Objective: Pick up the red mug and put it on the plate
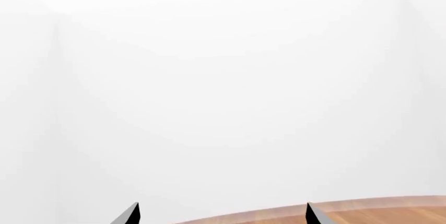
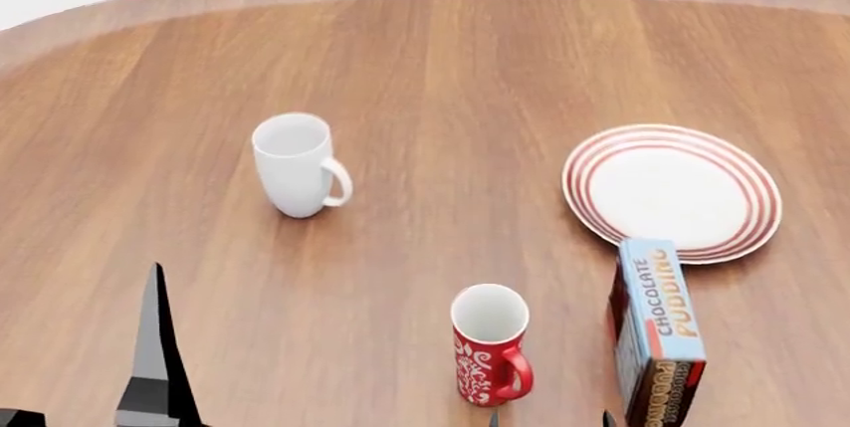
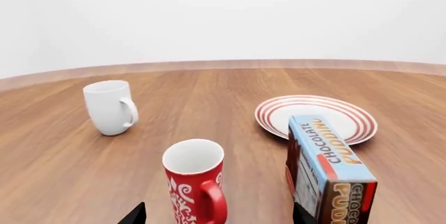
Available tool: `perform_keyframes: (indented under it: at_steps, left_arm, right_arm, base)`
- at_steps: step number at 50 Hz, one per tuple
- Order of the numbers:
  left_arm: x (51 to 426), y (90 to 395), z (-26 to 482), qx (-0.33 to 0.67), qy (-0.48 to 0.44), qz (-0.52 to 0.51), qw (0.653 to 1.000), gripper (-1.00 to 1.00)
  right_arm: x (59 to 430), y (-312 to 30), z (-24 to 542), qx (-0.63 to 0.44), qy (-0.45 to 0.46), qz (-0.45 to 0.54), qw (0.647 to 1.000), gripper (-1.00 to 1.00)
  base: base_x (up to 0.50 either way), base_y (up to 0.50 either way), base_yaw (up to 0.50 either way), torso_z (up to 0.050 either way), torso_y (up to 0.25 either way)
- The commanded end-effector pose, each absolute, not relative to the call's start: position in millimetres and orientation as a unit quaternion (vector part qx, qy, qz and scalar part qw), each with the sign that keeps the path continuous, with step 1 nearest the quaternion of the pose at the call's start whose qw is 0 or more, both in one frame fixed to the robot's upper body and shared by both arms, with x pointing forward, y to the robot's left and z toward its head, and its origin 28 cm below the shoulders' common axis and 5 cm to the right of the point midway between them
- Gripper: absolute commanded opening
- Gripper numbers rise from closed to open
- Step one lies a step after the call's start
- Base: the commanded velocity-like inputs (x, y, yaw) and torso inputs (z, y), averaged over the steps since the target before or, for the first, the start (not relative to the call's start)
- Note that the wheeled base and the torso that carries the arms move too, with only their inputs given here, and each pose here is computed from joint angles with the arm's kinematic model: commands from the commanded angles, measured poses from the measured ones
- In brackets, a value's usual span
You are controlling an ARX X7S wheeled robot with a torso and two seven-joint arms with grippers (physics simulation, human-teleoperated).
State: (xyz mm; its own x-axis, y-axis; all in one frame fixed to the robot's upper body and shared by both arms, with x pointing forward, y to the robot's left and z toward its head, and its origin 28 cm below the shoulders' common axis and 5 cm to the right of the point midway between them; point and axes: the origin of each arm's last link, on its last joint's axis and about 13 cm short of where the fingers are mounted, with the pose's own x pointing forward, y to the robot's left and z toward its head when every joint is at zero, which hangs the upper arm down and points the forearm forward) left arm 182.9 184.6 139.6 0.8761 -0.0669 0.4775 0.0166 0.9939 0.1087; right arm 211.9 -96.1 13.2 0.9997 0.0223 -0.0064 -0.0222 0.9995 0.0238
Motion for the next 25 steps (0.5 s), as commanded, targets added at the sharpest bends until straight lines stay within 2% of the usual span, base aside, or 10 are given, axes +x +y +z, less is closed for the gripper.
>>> perform_keyframes:
  at_steps: [1,25]
  left_arm:
    - [183.9,184.3,139.7,0.051,-0.248,-0.022,0.967,1.00]
    - [182.6,185.5,139.5,0.050,-0.249,-0.021,0.967,1.00]
  right_arm:
    - [212.9,-96.5,13.1,0.013,0.002,0.010,1.000,1.00]
    - [211.8,-96.0,13.1,0.012,0.004,0.010,1.000,1.00]
  base:
    - [0.18,0.00,0.00,0.000,0.000]
    - [0.18,0.00,0.00,0.000,0.000]
